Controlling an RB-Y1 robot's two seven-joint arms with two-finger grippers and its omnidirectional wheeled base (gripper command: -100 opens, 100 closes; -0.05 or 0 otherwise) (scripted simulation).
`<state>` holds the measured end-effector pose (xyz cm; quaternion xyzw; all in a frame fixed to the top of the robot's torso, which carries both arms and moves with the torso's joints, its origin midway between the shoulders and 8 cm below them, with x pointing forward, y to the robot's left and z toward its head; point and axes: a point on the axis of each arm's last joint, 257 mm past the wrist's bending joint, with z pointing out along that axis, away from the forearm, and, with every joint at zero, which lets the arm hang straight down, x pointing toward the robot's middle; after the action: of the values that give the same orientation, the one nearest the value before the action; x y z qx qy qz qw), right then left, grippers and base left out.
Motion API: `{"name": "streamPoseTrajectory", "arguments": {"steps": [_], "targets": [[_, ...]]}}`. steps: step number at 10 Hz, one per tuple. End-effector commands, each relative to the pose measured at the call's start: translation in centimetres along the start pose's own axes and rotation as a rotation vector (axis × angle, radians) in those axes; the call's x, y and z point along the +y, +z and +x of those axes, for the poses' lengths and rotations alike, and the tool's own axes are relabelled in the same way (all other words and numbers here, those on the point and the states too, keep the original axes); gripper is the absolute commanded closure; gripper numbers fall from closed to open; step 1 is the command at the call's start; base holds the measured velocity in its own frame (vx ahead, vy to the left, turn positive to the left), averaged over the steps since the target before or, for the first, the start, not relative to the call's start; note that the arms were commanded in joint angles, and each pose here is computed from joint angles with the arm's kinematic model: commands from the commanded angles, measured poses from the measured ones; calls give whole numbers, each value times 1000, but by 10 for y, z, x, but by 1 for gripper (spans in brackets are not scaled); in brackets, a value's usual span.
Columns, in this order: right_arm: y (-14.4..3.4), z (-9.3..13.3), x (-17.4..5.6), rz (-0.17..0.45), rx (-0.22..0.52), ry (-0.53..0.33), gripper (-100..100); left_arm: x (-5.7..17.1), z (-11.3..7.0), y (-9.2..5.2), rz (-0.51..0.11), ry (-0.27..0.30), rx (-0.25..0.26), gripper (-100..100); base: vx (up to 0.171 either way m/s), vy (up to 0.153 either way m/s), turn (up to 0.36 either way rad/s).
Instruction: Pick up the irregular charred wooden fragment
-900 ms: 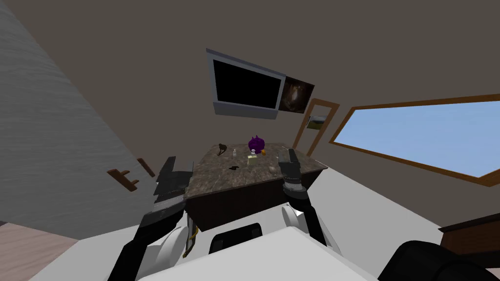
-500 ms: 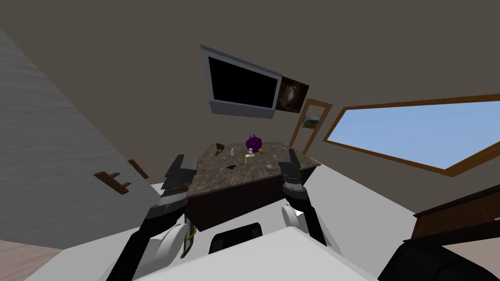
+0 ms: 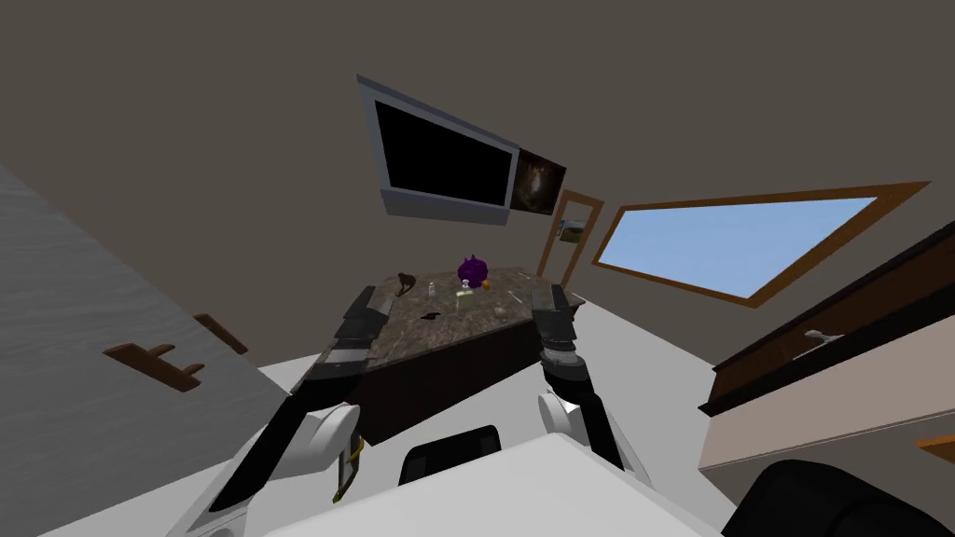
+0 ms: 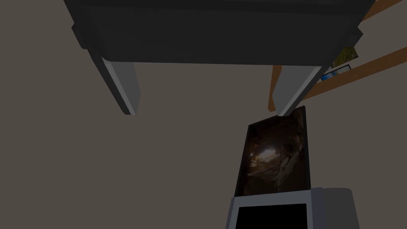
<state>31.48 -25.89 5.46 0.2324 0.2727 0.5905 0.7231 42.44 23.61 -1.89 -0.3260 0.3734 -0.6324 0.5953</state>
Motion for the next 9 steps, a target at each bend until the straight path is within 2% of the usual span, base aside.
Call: {"name": "streamPoseTrajectory", "arguments": {"steps": [1, 2, 3, 4, 5, 6, 7, 8, 9], "targets": [[0, 0, 0, 0, 0, 0, 0, 20, 3, 10, -54, -16, 35, -100, -101, -35, -207], [0, 0, 0, 0, 0, 0, 0, 18, 5, 13, -47, -16, 39, -100, -59, -31, -68], [0, 0, 0, 0, 0, 0, 0, 29, 6, 22, -78, -25, 58, -100, -46, -31, -131], [0, 0, 0, 0, 0, 0, 0, 30, 6, 22, -83, -25, 58, -100, -32, -17, -87], [0, 0, 0, 0, 0, 0, 0, 40, 7, 31, -115, -33, 76, -100, -45, -19, -172], [0, 0, 0, 0, 0, 0, 0, 43, 7, 31, -124, -33, 76, -100, -36, -17, -83], [0, 0, 0, 0, 0, 0, 0, 52, 6, 40, -151, -40, 92, -100, -38, -35, -150], [0, 0, 0, 0, 0, 0, 0, 57, 6, 39, -170, -39, 91, -100, -35, -23, -84], [0, 0, 0, 0, 0, 0, 0, 65, 5, 49, -195, -46, 104, -100, -43, -29, -165]]}}
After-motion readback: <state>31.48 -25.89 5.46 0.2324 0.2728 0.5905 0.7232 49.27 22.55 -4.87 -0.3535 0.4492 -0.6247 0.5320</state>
